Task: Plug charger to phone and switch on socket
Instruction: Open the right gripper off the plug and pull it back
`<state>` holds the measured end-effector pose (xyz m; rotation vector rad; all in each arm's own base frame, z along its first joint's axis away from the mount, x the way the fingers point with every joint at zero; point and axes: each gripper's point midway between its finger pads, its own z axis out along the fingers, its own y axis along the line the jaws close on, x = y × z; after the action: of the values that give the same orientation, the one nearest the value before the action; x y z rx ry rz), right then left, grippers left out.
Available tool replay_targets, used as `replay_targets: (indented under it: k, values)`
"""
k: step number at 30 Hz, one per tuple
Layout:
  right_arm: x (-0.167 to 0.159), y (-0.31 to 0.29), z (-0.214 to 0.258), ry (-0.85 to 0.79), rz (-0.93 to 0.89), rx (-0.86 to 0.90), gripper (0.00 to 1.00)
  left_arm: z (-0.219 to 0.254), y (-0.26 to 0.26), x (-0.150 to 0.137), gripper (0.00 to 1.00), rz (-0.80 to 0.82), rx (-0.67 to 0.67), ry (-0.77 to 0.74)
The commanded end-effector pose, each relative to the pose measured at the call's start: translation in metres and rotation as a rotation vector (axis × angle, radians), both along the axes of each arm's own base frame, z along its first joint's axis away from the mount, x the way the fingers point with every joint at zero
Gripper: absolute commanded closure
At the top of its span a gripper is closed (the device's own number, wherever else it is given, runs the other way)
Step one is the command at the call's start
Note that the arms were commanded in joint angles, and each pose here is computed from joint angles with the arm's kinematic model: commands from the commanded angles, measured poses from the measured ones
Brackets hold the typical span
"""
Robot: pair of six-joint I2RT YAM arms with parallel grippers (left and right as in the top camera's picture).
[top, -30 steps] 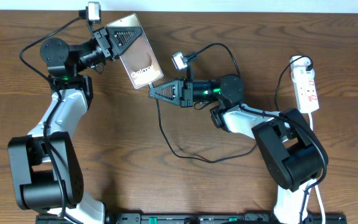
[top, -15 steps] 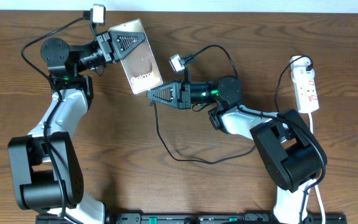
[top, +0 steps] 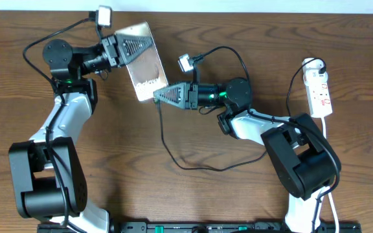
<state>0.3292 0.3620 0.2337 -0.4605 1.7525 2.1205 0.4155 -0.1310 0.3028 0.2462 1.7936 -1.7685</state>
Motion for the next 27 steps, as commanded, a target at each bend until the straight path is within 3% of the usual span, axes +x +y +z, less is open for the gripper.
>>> replay_targets:
  k: [1,2,3,27]
  values:
    - [0.019,-0.004,0.003,0.014,-0.082,0.019,0.2,0.01,-0.003,-0.011,0.93,-0.049,0.027,-0.059]
    - [0.018,-0.004,0.003,0.011,-0.072,0.016,0.02,0.01,0.002,-0.009,0.93,-0.036,0.027,-0.059]
    - [0.016,-0.003,0.003,0.01,-0.065,0.014,0.01,0.01,0.005,-0.008,0.93,-0.028,0.027,-0.058]
    - [0.028,-0.022,-0.015,0.016,-0.058,-0.051,0.01,0.003,0.068,-0.006,0.93,0.049,0.06,-0.038]
